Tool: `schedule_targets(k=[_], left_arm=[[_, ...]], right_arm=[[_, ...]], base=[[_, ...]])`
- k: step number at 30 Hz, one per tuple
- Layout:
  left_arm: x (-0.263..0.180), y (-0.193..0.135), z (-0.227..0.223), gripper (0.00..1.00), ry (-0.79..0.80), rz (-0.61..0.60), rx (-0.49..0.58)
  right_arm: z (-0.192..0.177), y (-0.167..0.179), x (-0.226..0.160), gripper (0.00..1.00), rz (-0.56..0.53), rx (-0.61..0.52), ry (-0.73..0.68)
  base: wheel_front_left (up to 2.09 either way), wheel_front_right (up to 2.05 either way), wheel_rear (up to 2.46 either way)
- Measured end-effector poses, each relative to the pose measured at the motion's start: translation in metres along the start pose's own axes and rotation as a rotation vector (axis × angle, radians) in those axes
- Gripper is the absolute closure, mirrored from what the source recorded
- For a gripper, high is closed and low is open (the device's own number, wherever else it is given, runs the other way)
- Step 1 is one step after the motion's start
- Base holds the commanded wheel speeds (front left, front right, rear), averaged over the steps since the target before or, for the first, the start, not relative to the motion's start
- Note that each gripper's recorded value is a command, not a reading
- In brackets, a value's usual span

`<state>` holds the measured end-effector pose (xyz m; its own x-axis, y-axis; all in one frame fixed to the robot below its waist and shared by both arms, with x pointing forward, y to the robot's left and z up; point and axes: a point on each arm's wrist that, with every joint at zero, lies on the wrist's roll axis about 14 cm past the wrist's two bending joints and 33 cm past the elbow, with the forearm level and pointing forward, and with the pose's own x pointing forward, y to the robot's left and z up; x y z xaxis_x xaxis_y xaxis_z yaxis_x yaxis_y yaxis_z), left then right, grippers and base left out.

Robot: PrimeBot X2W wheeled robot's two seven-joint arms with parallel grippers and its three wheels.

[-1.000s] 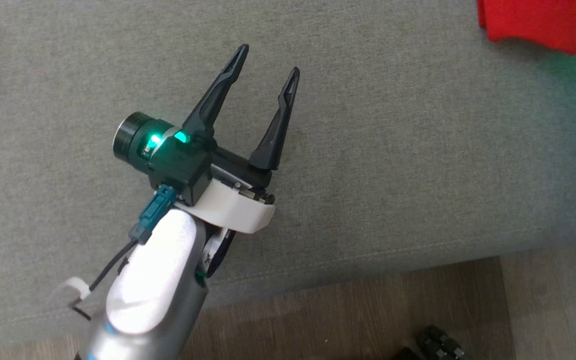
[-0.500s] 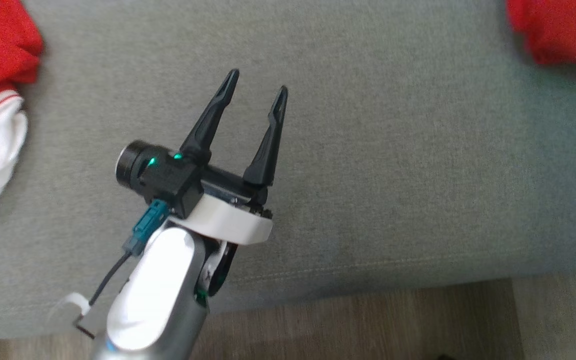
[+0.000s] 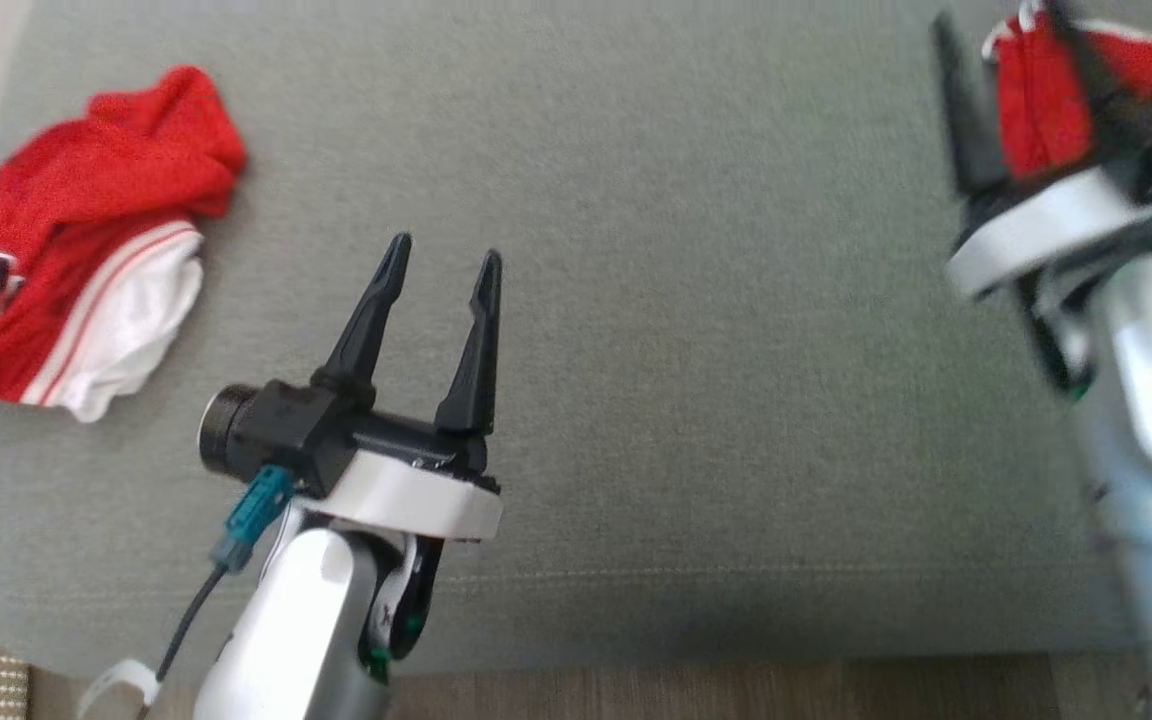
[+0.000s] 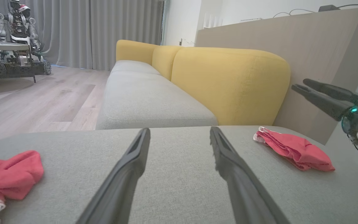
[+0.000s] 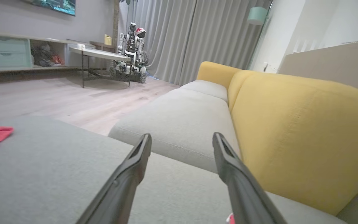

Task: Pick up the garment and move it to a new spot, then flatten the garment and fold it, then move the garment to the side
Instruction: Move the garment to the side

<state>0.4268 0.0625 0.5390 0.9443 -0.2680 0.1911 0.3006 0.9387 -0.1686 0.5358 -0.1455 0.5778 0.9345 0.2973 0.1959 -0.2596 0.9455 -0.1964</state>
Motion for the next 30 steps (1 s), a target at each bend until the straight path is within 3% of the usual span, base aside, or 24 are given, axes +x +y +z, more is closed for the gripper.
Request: schedule_targets(k=[7, 16, 23, 30], left_arm=[[-0.029, 0.018, 0.016, 0.0, -0.019, 0.085, 0.019], [-0.063, 0.024, 0.015, 0.0, 0.006, 0.131, 0.02], [-0.08, 0.025, 0.01, 0.0, 0.026, 0.156, 0.016], [-0.088, 0.029, 0.008, 0.0, 0.035, 0.176, 0.014]], right_arm=[[-0.011, 0.041, -0.035, 0.0, -0.001, 0.135, 0.036], [-0.021, 0.07, -0.086, 0.0, -0.017, 0.21, 0.08], [-0.03, 0.076, -0.117, 0.0, -0.035, 0.241, 0.12], [-0.025, 0.074, -0.124, 0.0, -0.054, 0.283, 0.103]], base=[[0.0, 0.0, 0.0], [0.0, 0.0, 0.0], [0.0, 0.0, 0.0], [0.0, 0.0, 0.0]])
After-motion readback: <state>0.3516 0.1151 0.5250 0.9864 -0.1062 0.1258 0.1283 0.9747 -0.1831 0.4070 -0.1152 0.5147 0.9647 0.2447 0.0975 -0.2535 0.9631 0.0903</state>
